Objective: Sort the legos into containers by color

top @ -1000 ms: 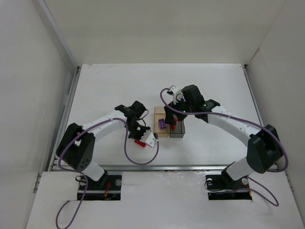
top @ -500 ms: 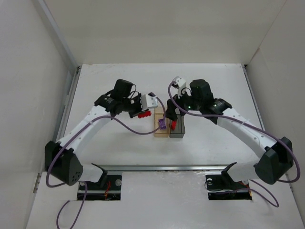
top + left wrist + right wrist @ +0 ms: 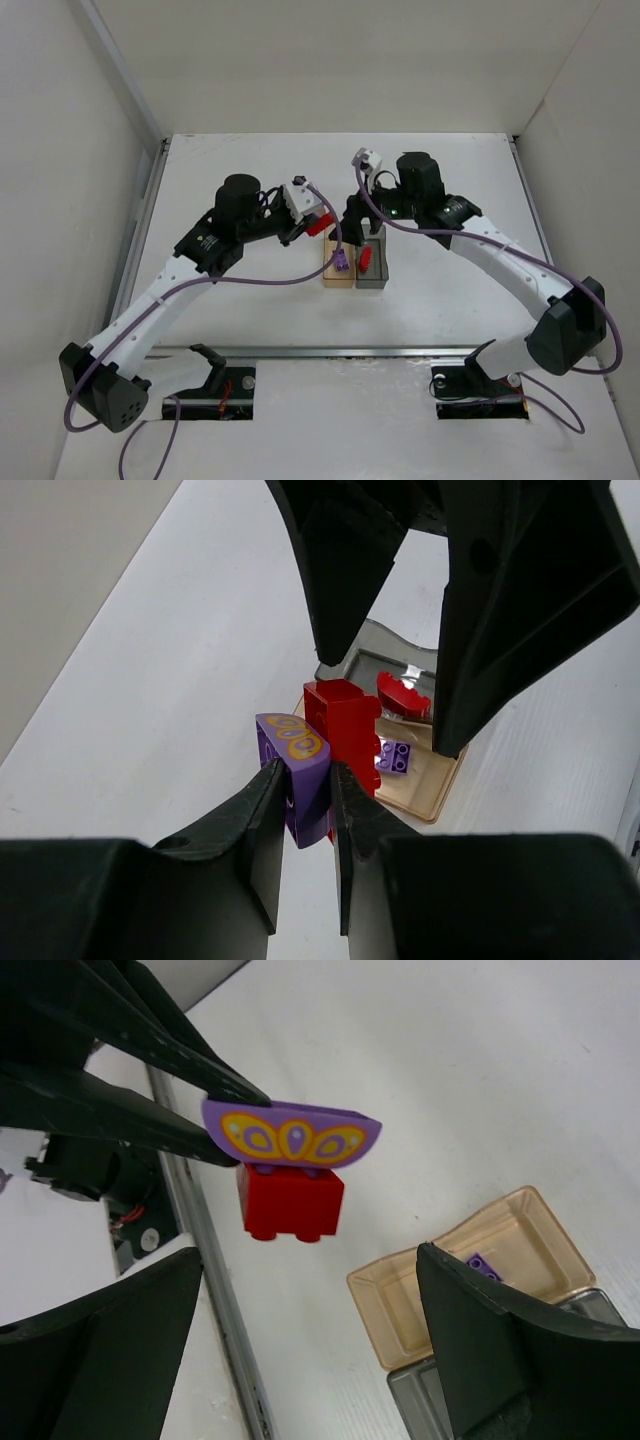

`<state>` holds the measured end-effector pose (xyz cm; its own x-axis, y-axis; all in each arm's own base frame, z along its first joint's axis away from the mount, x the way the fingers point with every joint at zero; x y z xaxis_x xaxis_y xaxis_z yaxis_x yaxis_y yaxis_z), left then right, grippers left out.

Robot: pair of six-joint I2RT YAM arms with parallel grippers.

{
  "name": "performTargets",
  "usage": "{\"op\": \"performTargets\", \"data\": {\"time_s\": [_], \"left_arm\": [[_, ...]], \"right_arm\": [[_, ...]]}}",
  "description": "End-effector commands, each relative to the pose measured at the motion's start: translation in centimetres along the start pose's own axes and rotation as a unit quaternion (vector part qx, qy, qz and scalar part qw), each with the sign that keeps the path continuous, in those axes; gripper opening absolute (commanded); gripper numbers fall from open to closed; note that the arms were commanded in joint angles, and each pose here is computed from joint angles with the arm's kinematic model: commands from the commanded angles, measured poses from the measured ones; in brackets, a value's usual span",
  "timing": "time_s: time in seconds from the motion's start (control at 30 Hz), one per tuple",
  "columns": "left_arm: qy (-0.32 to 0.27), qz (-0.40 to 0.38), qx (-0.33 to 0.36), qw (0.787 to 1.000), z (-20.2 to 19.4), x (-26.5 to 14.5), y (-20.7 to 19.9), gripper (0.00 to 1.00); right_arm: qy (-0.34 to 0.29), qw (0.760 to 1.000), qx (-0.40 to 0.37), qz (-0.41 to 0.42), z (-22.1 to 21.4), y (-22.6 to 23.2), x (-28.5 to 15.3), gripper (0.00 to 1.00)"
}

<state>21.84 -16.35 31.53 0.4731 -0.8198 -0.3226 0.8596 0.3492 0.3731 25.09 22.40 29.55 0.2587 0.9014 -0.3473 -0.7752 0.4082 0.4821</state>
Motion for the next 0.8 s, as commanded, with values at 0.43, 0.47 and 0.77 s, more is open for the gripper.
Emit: {"op": "performTargets", "data": {"time_s": [0.43, 0.47, 0.77], "left_arm": [[-0.025, 0.009, 0.027, 0.999, 1.3, 0.9, -0.1, 0.0], [-0.025, 0.009, 0.027, 0.999, 1.3, 0.9, -0.1, 0.0], [0.009, 0.084, -0.035, 0.996, 0.6, 2.0, 0.7, 0.0]], "right_arm": [[-0.003, 0.997, 0.03, 0.076, 2.2, 0.7, 2.3, 0.64], [-0.006, 0.997, 0.027, 0.077, 2.4, 0.6, 2.5, 0.56], [0.011, 0.996, 0.042, 0.074, 1.3, -0.2, 3.2, 0.0]]}}
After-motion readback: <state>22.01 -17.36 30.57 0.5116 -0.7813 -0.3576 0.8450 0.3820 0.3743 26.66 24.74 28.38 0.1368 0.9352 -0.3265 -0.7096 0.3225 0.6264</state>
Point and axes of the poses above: each gripper's point midway between its finger pads, its own x axis out along the fingers, its own y axis along the line the jaws close on, z = x × y, the point moved 10 cm from there along -x, back along the fingers, and after that the axes turned 9 degrees about x, right-handed, at the moved point
